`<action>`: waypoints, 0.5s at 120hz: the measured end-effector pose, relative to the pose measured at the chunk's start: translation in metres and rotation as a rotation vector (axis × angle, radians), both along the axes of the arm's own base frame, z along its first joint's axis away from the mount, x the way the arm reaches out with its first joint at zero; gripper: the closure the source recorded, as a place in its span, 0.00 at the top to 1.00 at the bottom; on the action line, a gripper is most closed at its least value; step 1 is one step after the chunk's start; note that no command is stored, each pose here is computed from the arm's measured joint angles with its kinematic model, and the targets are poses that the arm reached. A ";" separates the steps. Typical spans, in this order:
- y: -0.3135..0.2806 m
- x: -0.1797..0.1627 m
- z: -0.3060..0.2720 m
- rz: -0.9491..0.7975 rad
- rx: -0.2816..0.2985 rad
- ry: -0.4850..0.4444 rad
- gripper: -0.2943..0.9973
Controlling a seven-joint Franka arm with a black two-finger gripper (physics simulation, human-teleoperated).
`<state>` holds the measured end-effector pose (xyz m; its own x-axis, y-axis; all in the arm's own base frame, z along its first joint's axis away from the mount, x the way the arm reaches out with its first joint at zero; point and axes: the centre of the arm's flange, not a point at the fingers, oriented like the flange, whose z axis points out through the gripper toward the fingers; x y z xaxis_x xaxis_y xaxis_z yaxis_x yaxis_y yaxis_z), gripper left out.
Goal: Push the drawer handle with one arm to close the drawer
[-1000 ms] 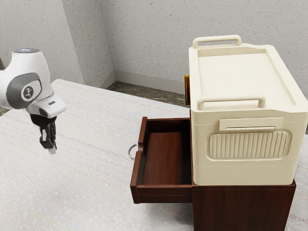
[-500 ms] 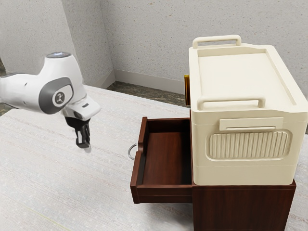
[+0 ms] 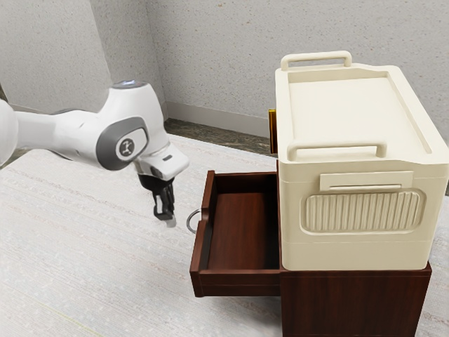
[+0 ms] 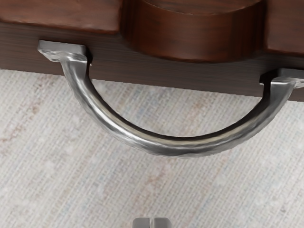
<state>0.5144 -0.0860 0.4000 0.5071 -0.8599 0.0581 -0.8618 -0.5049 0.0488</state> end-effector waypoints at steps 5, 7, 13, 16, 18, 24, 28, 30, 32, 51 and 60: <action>-0.002 0.003 0.001 -0.010 0.007 -0.007 0.16; -0.002 0.004 0.002 -0.012 0.009 -0.008 0.16; -0.003 0.005 0.000 -0.018 0.015 -0.008 0.16; -0.003 0.006 -0.001 -0.020 0.016 -0.006 0.16; -0.003 0.006 -0.002 -0.021 0.017 -0.006 0.16; -0.003 0.008 -0.006 -0.027 0.023 -0.007 0.16; -0.003 0.010 -0.006 -0.030 0.025 -0.011 0.16; -0.004 0.010 -0.005 -0.031 0.026 -0.013 0.16; -0.004 0.011 -0.006 -0.032 0.026 -0.014 0.16; -0.006 0.019 -0.006 -0.038 0.020 -0.025 0.16; -0.007 0.021 -0.005 -0.039 0.018 -0.029 0.16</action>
<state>0.5354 -0.0934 0.3949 0.4719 -0.8798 0.0563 -0.8815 -0.4719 0.0149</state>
